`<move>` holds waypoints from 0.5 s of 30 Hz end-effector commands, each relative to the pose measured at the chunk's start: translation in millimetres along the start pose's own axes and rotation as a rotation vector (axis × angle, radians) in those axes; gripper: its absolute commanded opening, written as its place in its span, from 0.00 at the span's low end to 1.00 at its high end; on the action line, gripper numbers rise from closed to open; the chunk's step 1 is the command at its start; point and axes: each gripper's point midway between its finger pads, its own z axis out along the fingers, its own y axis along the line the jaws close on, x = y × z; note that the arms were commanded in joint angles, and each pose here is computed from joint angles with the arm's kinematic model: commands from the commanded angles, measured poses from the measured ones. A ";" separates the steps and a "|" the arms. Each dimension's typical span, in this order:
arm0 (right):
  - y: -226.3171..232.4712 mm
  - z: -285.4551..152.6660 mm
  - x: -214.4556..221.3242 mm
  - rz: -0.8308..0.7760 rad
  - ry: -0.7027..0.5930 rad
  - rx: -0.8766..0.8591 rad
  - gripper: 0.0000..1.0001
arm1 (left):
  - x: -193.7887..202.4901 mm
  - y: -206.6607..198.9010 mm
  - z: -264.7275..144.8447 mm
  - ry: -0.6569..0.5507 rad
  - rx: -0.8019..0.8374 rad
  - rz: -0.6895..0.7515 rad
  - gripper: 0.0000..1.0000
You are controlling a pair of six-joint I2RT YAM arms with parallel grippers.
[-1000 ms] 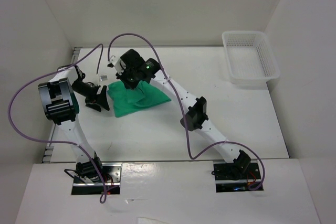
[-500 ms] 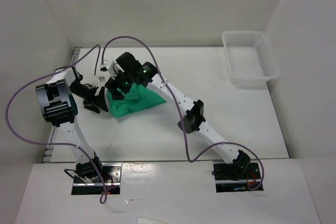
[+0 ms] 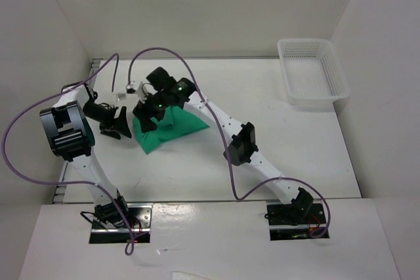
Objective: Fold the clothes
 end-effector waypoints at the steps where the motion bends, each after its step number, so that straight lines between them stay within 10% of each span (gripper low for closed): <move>1: -63.2 -63.8 -8.8 0.073 -0.036 0.175 0.84 | -23.0 -8.5 -14.4 -0.084 -0.073 0.045 0.82; 15: -205.1 -258.1 119.8 0.429 0.114 0.612 0.81 | -97.2 -88.6 27.5 -0.159 -0.492 0.425 0.76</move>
